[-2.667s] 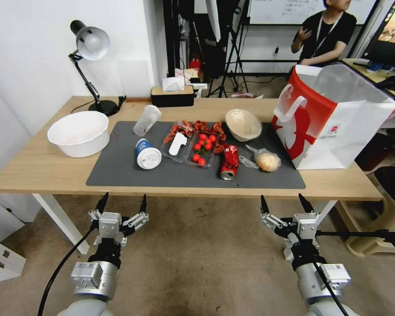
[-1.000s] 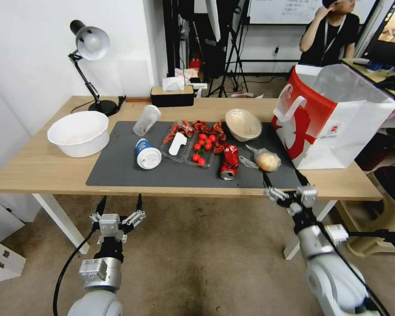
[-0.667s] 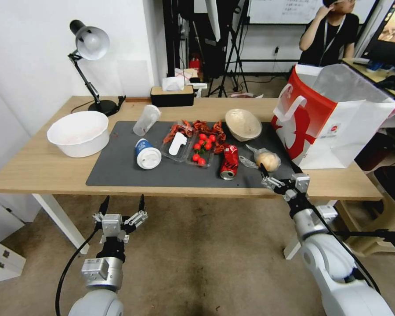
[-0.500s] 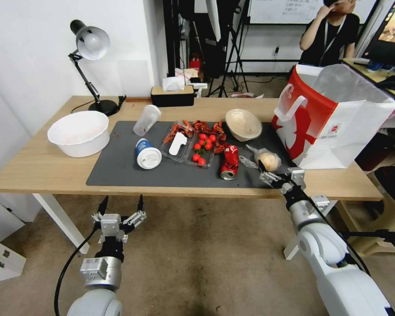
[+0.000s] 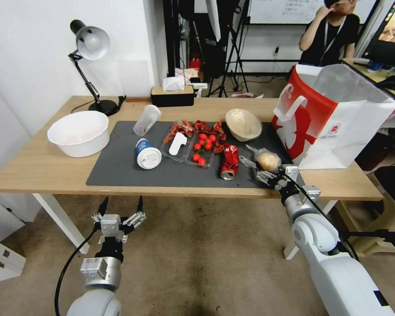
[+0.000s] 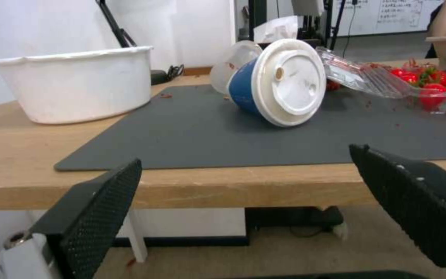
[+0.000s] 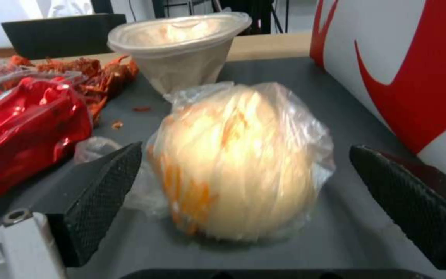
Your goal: Pick up the trash from the table and place it into the takeout bag.
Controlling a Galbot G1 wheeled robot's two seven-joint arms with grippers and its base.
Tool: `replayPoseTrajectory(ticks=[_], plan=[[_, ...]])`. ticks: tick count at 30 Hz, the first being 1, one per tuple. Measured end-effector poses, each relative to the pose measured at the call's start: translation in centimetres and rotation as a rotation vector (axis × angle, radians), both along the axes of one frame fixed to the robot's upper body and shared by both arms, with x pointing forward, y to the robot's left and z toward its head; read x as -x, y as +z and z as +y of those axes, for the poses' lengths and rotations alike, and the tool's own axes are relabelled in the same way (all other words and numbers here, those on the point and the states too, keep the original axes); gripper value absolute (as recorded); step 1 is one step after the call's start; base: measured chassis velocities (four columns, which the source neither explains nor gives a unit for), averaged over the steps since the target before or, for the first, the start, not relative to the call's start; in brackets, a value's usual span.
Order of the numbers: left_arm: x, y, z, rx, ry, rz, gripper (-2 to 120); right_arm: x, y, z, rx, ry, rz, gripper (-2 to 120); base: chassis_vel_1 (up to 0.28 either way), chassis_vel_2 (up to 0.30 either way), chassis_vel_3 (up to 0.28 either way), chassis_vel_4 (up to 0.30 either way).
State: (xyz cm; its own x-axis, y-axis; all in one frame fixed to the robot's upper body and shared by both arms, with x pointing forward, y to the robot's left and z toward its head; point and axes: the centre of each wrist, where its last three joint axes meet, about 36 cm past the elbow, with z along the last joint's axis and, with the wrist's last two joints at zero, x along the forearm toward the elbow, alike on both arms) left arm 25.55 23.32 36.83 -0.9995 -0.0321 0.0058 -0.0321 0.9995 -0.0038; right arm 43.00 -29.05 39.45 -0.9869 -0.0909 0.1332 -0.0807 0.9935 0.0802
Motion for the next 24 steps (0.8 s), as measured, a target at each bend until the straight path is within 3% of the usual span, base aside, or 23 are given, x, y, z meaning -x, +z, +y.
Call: replayPoseTrajectory(ticks=[12,17,24], plan=[[0.0,-0.2,-0.1,0.001,0.001,0.001,100,-1.2,1.1,-0.1,-0.036,-0.018,0.063,95,0.0,0.0,0.0,0.0],[0.1,-0.2,0.0,0.0,0.003,0.001,100,-1.1,1.0,-0.1,-0.046,-0.018,0.08,81,0.0,0.0,0.0,0.0],[0.1,-0.3,-0.1,0.002,0.007,-0.002,100,-0.9,0.7,-0.3,-0.058,-0.016,0.104,49,0.0,0.0,0.0,0.0]])
